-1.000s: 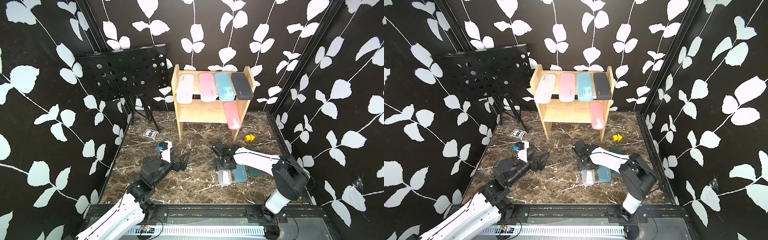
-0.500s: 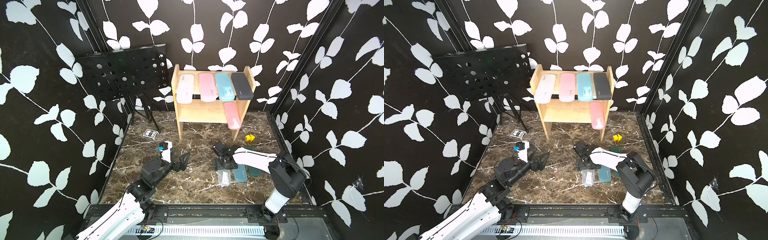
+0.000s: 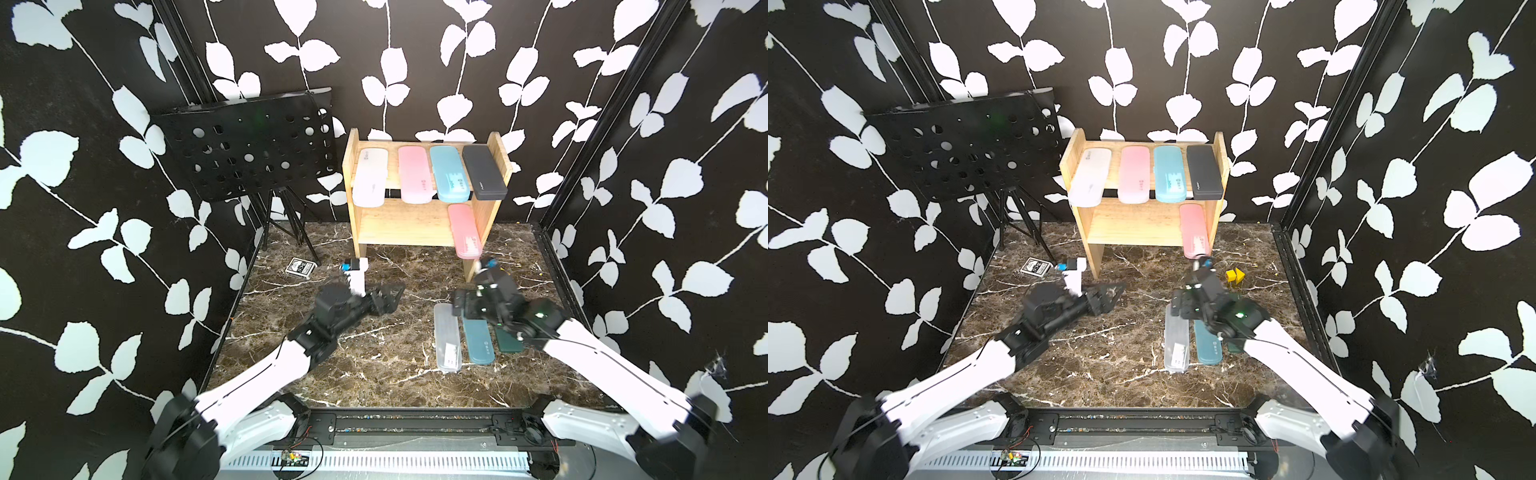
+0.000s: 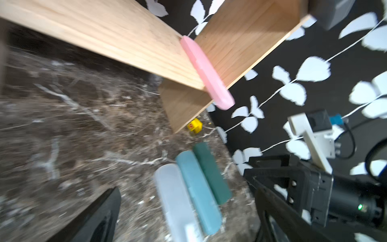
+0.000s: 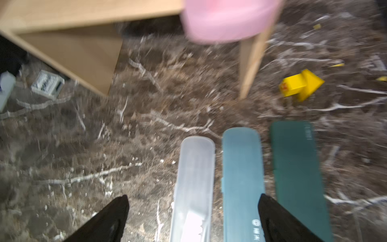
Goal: Remove the pencil cases from the shelf
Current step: Pick up the pencil case from the shelf.
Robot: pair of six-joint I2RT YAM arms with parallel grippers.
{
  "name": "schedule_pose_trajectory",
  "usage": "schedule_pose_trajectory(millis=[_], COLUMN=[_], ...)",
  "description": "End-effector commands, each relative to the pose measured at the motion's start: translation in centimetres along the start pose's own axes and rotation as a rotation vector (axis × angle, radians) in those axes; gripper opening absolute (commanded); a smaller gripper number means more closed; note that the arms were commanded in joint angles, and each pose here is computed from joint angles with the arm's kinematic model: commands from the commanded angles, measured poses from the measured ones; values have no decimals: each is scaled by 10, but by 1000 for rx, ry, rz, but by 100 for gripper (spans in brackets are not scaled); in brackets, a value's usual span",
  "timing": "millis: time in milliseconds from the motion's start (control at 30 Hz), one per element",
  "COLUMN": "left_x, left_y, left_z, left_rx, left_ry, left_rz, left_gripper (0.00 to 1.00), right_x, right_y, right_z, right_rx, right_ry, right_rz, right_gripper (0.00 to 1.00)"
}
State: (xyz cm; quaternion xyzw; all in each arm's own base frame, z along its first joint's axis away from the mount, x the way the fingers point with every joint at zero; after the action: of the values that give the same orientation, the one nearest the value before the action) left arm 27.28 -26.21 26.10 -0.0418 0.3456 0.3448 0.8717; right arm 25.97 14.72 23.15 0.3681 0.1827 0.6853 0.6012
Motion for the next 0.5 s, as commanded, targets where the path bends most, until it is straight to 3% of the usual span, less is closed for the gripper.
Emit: schedule_pose_trajectory(millis=[0,200,467], left_x=[-36,-38,-73], left_y=[-23,-86,-168], left_z=[27,41,10], left_rx=[-31,-41,17], left_ry=[103,220,223], left_rz=[-153,-205,-251], left_gripper=[99,99,97], right_x=[-33,-51,-50], right_y=[21,46,46], right_z=[4,28,37], right_rx=[24,-11,-4], right_ry=[-31,-108,-151], right_rz=[-78,-87,-42], right_gripper=[99,99,99])
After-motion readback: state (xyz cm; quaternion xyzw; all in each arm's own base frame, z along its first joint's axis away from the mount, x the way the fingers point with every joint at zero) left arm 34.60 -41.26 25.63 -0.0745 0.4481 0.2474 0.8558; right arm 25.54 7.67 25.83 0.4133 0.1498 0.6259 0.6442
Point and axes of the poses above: each gripper's point midway between its finger pads, its own y axis back along the fingers, its own x axis along the line the jaws close on, z = x × y, the point moved 1 cm from there along y, back along the fingers, and after that the axes turned 5 degrees about -y, right-handed, at the moved point
